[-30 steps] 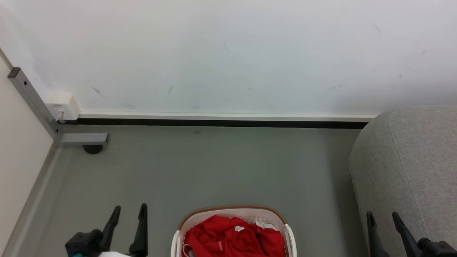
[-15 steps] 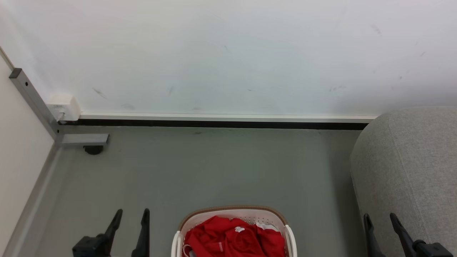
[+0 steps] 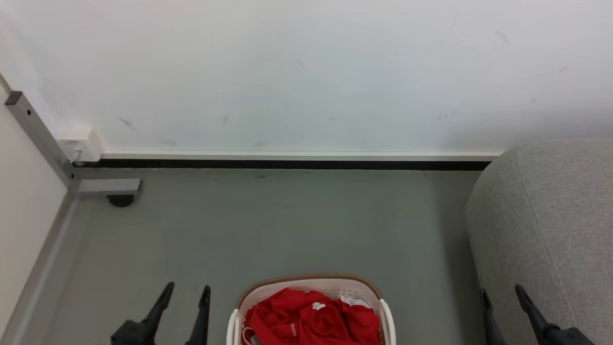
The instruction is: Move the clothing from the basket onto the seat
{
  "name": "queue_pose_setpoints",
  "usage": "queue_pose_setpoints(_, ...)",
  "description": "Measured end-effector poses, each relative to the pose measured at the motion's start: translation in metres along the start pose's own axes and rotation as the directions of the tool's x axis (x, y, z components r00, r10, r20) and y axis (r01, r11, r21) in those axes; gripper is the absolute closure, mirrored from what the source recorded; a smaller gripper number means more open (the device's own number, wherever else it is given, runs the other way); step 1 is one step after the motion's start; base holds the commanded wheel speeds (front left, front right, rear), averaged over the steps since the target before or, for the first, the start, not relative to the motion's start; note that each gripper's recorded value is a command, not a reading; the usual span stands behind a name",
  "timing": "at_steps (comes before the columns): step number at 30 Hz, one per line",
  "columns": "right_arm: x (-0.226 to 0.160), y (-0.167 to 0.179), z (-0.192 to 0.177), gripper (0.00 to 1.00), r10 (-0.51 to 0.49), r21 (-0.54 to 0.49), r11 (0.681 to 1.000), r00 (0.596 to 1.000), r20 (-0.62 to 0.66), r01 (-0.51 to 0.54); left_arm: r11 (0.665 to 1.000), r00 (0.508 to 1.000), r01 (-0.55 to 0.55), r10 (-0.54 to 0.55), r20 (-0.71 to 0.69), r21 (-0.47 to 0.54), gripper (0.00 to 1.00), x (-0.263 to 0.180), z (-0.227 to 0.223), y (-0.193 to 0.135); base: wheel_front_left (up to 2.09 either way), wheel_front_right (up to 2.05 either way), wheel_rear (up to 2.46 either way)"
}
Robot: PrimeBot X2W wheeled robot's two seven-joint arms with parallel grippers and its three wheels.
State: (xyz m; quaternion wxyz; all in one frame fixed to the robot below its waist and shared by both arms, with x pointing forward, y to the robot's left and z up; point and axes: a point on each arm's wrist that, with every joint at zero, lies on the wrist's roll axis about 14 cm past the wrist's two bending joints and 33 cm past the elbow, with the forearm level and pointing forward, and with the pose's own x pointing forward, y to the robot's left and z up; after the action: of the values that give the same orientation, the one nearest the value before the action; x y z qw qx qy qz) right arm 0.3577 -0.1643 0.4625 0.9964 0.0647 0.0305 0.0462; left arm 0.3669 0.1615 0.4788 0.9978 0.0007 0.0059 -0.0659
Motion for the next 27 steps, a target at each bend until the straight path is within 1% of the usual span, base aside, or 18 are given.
queue_pose_setpoints(5,-0.002,-0.001,-0.002,0.0,-0.001,-0.019,1.0,1.0,-0.004,0.0,1.0,1.0,0.019,-0.018,-0.01,0.024,0.0,0.004,-0.004,-0.004,0.0,0.0,0.0)
queue_pose_setpoints(11,0.003,-0.003,-0.003,0.0,-0.012,0.026,1.0,1.0,-0.004,0.012,0.998,0.998,0.056,-0.055,-0.032,0.028,0.0,0.017,-0.012,-0.011,0.0,0.0,0.0)
queue_pose_setpoints(16,0.013,-0.005,-0.002,0.0,-0.017,0.039,0.999,1.0,-0.002,0.017,0.992,0.992,0.122,-0.12,-0.04,0.038,0.0,0.04,-0.016,-0.024,0.0,0.0,0.0)
queue_pose_setpoints(21,0.026,-0.012,-0.004,0.0,-0.035,0.053,0.998,0.999,-0.004,0.035,0.966,0.967,0.249,-0.245,-0.07,0.067,0.0,0.065,-0.029,-0.056,0.0,0.0,0.0)
queue_pose_setpoints(27,0.052,-0.018,0.0,0.0,-0.038,0.064,0.997,0.999,0.014,0.037,0.914,0.915,0.393,-0.378,-0.14,0.098,0.0,0.101,-0.06,-0.088,0.0,0.0,0.0)
